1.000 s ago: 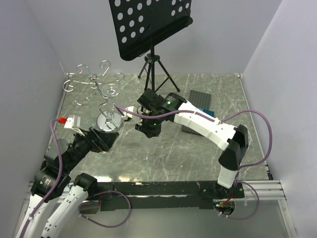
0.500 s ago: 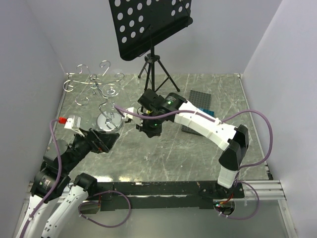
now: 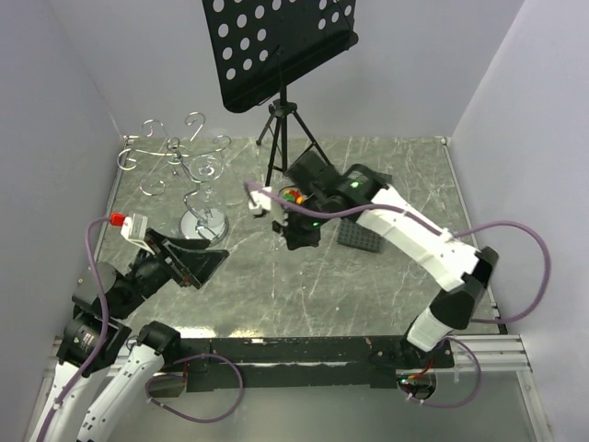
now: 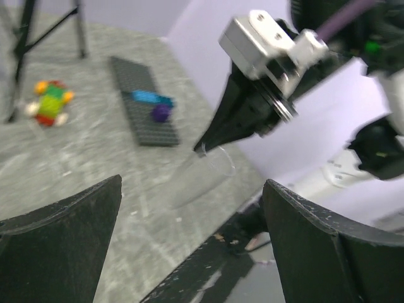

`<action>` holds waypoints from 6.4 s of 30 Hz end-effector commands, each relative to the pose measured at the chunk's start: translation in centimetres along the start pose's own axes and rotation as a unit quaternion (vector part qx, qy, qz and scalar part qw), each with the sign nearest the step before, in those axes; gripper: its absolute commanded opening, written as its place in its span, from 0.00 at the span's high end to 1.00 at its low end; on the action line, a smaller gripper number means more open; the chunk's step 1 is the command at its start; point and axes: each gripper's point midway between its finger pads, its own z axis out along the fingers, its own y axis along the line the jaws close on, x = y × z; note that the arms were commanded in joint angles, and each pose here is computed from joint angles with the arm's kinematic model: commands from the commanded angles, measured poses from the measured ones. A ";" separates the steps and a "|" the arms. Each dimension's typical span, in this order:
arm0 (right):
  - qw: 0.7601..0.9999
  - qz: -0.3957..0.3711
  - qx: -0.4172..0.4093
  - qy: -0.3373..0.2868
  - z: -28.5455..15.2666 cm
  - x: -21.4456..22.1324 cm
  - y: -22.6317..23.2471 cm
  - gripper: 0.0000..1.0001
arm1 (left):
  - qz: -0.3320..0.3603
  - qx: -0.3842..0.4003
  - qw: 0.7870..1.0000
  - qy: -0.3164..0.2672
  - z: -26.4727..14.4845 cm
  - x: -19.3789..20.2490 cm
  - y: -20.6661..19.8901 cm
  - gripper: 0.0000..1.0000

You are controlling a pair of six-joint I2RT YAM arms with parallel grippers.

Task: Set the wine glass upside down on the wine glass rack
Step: Pick up the wine glass at the center of the board, then turn the wine glass upside down at the wine rack.

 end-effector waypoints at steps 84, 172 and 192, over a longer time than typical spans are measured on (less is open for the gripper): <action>0.877 0.179 0.138 -0.423 -16.2 10.9 -2.9 1.00 | 0.013 0.058 0.987 0.148 14.7 4.6 -7.4 0.03; 0.881 0.164 0.146 -0.420 -16.3 10.8 -2.5 1.00 | -0.037 -0.040 0.957 0.286 18.5 11.1 1.0 0.63; 0.881 0.163 0.136 -0.422 -16.2 10.7 -2.3 0.48 | -0.011 -0.075 0.970 0.233 17.6 8.2 1.5 0.99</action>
